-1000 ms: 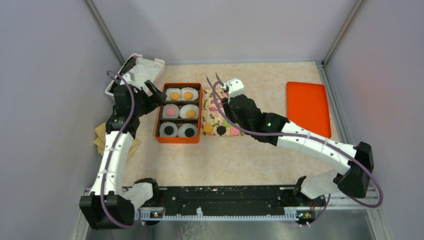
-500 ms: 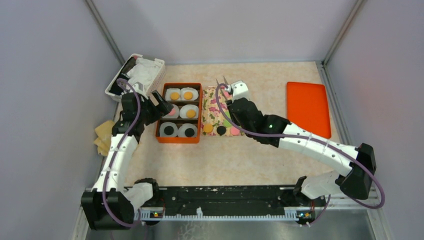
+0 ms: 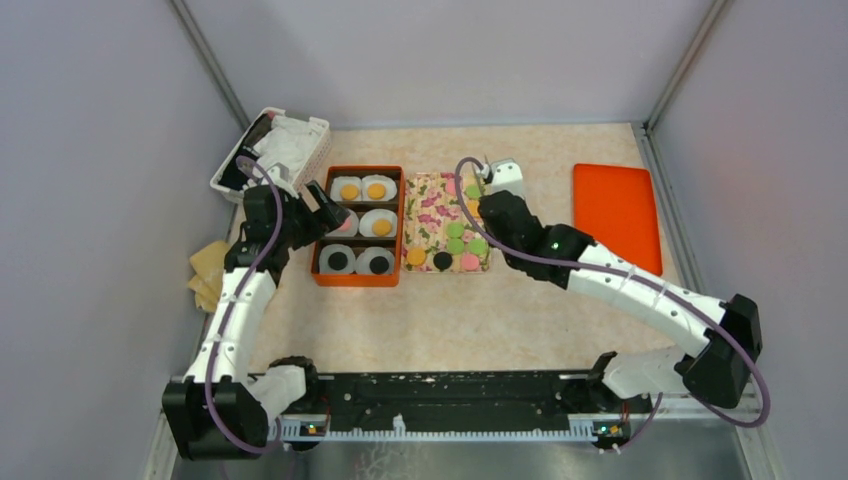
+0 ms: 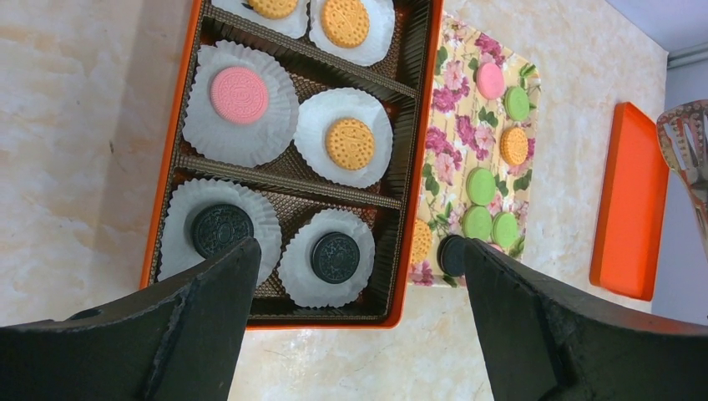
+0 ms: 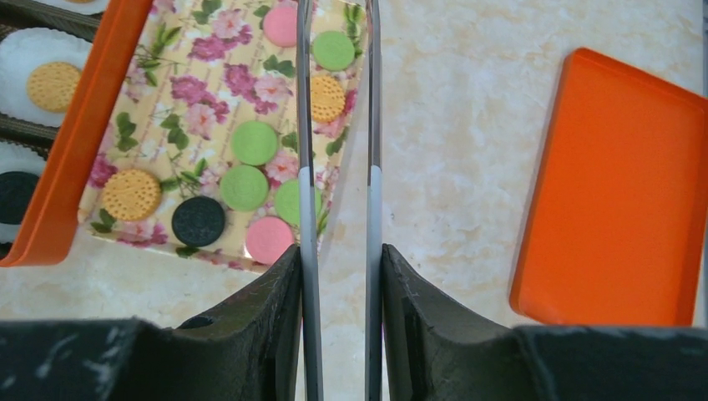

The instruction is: Pack the cookies

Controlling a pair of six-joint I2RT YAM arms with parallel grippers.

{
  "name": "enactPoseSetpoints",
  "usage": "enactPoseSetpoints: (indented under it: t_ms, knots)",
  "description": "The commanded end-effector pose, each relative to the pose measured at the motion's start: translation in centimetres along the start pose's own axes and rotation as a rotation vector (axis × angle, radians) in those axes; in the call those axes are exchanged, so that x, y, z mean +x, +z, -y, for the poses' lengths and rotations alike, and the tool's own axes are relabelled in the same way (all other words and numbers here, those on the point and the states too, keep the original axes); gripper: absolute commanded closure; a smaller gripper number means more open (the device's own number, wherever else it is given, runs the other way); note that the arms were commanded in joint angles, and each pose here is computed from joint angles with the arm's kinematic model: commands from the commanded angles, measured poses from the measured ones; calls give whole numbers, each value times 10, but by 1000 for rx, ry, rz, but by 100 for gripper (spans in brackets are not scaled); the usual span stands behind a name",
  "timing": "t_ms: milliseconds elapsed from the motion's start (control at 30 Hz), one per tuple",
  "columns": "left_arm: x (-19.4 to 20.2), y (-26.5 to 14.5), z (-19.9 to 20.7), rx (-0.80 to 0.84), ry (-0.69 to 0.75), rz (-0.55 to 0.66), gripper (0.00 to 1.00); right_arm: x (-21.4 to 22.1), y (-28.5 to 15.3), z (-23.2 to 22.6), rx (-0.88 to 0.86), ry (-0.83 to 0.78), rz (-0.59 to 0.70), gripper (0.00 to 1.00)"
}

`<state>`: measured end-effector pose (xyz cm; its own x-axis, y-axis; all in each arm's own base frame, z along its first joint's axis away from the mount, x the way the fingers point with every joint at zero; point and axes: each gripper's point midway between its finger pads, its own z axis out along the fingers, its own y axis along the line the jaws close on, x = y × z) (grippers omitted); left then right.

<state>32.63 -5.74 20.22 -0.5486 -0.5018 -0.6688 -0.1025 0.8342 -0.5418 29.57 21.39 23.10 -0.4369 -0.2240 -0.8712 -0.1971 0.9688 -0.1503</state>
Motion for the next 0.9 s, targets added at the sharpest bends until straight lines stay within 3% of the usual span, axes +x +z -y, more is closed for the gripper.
enactPoseSetpoints:
  t_ms: [0, 400, 700, 867]
  knots:
    - [-6, -2, 7, 31, 30, 28, 3, -10, -9, 20, 26, 88, 46, 67]
    - [-12, 13, 7, 21, 14, 14, 3, 23, 42, 43, 71, 145, -49, 66]
    - [-1, 54, 7, 23, 9, -65, 4, 37, 99, 60, 82, 218, -127, 69]
    - [7, 70, 12, 30, 16, -109, 4, 66, 129, 70, 84, 285, -214, 71]
